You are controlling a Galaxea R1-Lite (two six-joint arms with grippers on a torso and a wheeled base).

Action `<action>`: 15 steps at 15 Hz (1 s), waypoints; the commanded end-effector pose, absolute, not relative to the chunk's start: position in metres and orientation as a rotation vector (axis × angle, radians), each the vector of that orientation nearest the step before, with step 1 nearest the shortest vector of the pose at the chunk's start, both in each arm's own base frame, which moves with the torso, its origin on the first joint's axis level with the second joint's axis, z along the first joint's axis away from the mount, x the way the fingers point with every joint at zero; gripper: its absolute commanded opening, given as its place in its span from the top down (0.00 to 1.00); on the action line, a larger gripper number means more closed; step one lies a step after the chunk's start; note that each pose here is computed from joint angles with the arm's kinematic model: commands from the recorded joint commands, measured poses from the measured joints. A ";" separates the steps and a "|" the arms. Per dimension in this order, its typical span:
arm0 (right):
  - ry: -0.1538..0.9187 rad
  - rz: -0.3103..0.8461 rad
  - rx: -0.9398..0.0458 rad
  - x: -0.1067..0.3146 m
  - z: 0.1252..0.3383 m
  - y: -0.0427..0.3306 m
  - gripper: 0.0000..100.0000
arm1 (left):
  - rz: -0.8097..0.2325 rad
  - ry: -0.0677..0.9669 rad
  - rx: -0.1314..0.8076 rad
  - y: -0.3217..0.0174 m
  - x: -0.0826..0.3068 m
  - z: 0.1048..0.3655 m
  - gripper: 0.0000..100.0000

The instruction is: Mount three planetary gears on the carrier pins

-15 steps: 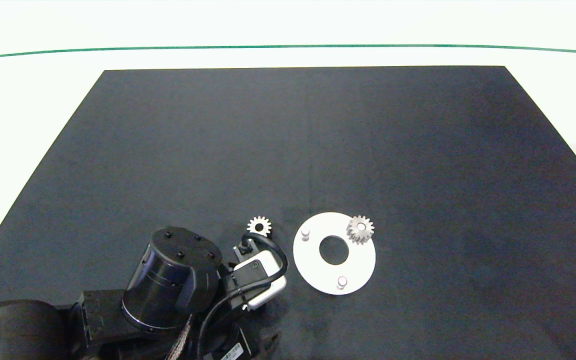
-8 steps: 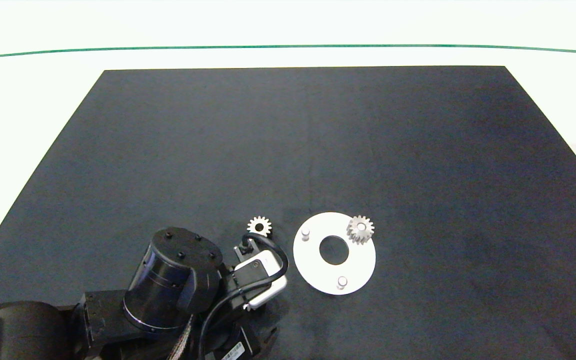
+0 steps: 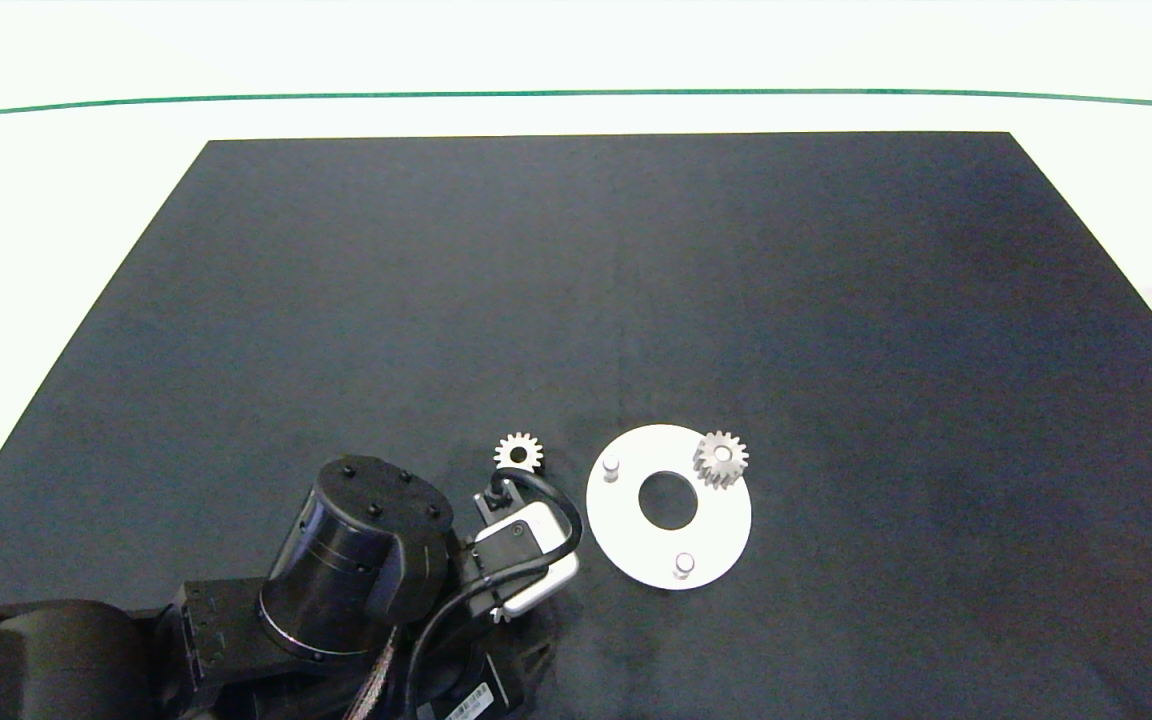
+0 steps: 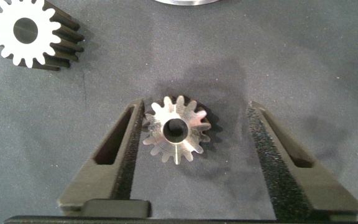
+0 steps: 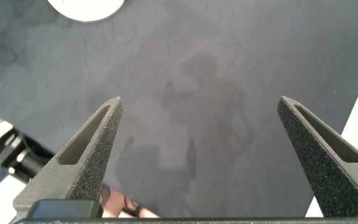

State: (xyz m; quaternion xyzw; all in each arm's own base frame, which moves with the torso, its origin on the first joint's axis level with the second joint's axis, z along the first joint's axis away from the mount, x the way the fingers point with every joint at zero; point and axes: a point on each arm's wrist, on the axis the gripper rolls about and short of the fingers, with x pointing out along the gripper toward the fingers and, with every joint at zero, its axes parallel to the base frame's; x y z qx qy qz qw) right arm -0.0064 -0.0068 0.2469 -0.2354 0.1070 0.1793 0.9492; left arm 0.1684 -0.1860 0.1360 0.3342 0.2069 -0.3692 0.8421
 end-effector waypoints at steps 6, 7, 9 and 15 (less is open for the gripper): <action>0.254 0.371 -0.492 -0.004 0.245 -0.006 0.00 | -0.784 0.454 0.726 -0.189 0.172 0.129 0.52; 0.254 0.371 -0.493 -0.004 0.245 -0.006 0.00 | -0.785 0.456 0.735 -0.189 0.172 0.128 0.53; 0.251 0.370 -0.492 -0.005 0.245 -0.006 0.00 | -0.784 0.454 0.736 -0.189 0.172 0.128 0.58; 0.251 0.370 -0.491 -0.005 0.244 -0.006 0.00 | -0.787 0.449 0.740 -0.188 0.170 0.129 0.63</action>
